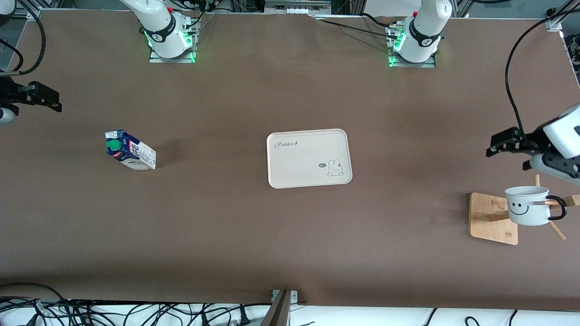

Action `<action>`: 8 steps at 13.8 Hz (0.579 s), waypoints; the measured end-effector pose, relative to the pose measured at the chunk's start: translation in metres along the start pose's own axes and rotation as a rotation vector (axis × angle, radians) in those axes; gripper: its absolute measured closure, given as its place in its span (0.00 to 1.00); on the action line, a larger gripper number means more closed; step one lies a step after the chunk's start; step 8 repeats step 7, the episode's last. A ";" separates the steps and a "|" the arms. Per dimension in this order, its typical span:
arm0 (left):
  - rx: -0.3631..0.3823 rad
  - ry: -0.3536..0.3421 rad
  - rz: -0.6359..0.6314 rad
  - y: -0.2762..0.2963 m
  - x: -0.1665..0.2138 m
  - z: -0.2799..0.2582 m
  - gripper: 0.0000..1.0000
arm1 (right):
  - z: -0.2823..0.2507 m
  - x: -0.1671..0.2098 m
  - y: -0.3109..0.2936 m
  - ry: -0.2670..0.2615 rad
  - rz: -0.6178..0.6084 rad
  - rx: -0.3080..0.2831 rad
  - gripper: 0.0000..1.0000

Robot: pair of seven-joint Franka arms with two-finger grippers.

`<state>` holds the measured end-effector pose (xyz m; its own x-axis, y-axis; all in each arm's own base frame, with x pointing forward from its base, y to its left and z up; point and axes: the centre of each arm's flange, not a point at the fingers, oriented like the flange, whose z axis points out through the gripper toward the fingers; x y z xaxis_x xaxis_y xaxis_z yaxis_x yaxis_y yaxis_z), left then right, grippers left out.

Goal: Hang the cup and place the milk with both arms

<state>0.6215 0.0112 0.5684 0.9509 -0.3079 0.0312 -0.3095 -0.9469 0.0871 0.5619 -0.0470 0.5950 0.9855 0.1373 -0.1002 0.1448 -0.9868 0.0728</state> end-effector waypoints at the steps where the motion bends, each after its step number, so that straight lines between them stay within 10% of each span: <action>1: 0.023 -0.013 0.003 0.004 -0.011 -0.005 0.00 | 0.000 0.000 0.000 0.004 0.003 0.018 0.00; 8: 0.096 -0.065 -0.061 0.020 -0.067 -0.010 0.00 | -0.001 0.002 -0.010 0.028 0.002 0.124 0.00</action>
